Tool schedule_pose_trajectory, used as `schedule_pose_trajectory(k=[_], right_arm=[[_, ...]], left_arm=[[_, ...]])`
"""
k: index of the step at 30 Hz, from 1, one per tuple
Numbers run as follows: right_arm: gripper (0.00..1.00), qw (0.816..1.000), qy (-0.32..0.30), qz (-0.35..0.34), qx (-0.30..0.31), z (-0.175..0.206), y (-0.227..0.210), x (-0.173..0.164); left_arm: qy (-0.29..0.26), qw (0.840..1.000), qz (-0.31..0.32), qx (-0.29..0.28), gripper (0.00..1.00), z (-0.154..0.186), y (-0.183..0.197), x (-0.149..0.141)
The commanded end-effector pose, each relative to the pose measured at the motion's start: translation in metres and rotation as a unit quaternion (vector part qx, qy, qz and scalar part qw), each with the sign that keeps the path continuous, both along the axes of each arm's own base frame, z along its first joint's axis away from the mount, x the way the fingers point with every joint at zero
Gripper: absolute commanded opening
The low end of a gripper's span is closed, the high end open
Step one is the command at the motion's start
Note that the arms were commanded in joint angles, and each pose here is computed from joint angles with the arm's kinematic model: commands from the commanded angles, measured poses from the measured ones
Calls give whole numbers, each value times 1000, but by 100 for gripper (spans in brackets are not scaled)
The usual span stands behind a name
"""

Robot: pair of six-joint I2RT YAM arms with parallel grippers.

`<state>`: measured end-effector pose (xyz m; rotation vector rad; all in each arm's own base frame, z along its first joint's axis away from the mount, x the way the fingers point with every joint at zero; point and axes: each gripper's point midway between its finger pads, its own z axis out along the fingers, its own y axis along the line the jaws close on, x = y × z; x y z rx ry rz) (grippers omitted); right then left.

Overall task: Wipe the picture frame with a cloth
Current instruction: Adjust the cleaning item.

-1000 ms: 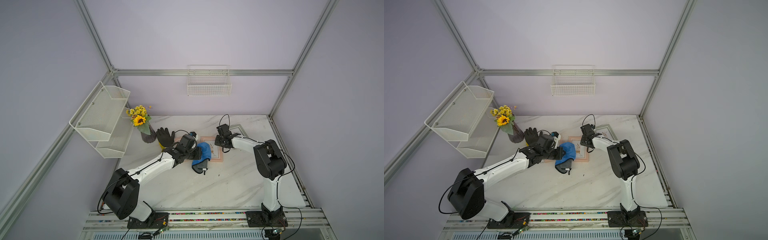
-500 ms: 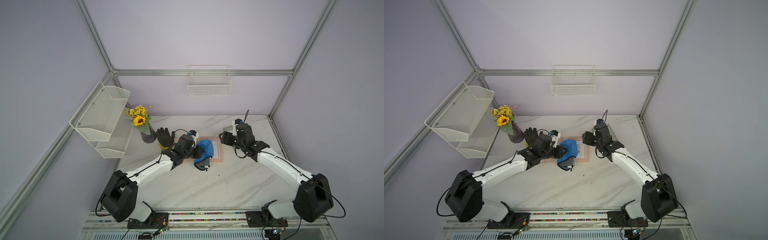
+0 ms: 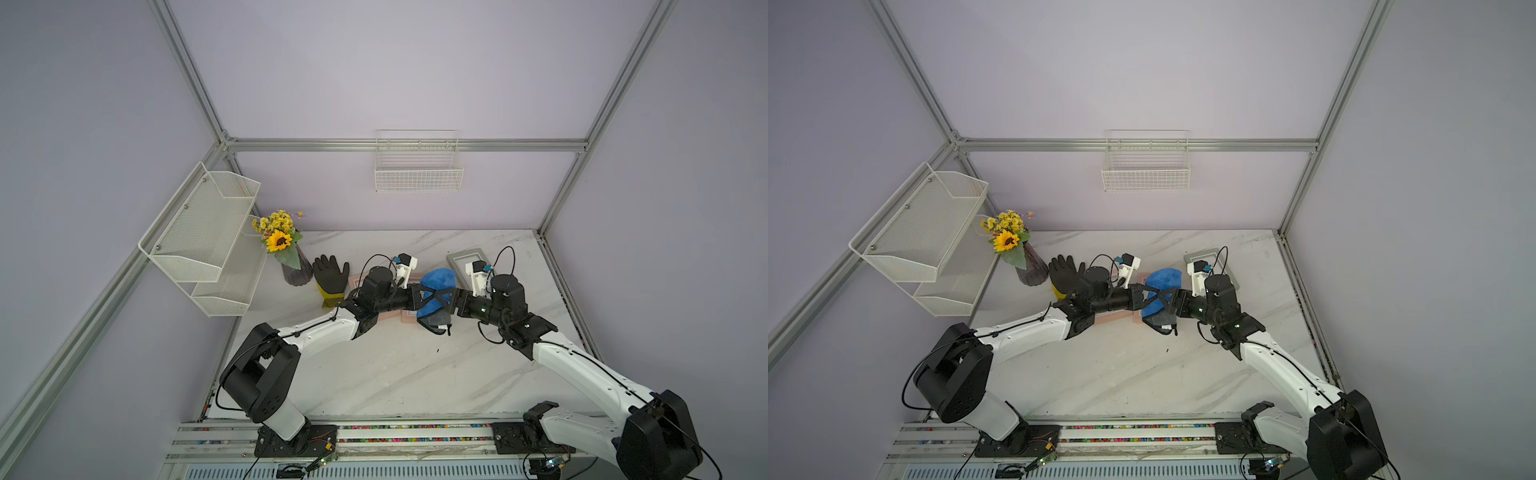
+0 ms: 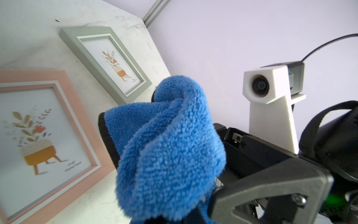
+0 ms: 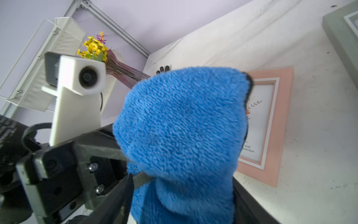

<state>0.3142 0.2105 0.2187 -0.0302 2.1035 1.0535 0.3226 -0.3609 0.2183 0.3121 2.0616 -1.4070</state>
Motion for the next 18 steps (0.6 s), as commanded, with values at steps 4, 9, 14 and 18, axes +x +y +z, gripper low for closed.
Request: schedule_pose_trajectory(k=[4, 9, 14, 18], right_arm=[[62, 999, -39, -4, 31, 24, -4, 4], [28, 999, -28, -40, 14, 16, -15, 12], [11, 995, -24, -88, -34, 11, -31, 27], [9, 978, -18, -166, -125, 5, -61, 52]], left_arm=[[-44, 994, -66, -75, 7, 47, -28, -18], [-41, 995, -59, -64, 10, 42, -29, -14], [-28, 1000, -6, 6, 30, 23, -18, 1], [-11, 988, 82, 127, 50, -3, 13, 23]])
